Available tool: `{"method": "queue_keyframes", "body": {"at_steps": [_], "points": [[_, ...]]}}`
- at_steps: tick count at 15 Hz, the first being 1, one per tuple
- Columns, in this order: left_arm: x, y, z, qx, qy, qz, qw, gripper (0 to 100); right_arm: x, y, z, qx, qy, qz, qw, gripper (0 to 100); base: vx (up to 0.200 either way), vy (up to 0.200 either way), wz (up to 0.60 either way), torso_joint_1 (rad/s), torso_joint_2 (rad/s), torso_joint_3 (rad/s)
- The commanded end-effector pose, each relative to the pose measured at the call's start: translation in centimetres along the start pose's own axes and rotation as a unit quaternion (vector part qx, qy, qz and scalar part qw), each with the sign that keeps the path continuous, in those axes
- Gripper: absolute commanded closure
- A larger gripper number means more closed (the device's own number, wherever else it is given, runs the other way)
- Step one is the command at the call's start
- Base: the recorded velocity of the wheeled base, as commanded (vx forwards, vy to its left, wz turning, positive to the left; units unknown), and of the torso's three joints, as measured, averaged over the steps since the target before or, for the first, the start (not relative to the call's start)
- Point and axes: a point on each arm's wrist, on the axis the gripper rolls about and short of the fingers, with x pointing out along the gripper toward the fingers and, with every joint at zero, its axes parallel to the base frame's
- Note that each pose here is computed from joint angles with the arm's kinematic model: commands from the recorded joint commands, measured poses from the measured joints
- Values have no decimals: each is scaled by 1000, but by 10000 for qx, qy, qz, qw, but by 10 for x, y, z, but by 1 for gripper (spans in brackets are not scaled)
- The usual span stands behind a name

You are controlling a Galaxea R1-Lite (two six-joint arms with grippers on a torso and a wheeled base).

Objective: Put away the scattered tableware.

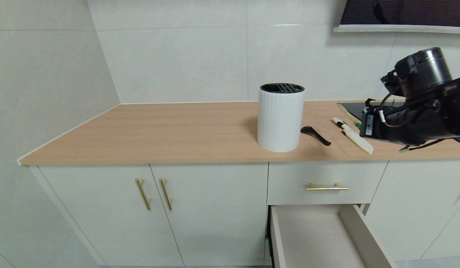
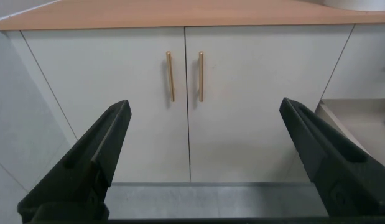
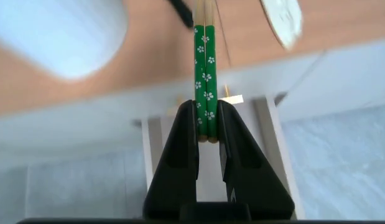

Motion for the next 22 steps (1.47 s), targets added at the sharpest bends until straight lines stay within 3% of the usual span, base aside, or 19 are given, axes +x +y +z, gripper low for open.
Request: {"method": "queue_keyframes", "body": {"at_steps": [1,3,5,7,9,22], "points": [[0,0,0,0,2,0,10000,0,-57,-19,-9,27,-29,470,9989,100,0,0,0,0,0,0],[0,0,0,0,2,0,10000,0,-78,-24,-21,-59,461,1082,9930,100,0,0,0,0,0,0],[0,0,0,0,2,0,10000,0,-88,-31,-38,-151,1271,1661,9778,100,0,0,0,0,0,0],[0,0,0,0,2,0,10000,0,-89,-33,-49,-294,1746,1937,9649,100,0,0,0,0,0,0],[0,0,0,0,2,0,10000,0,-87,-36,-59,-752,1858,2052,9580,100,0,0,0,0,0,0],[0,0,0,0,10,0,10000,0,-67,-30,-68,-827,2232,2003,9504,100,0,0,0,-6,16,9]]}}
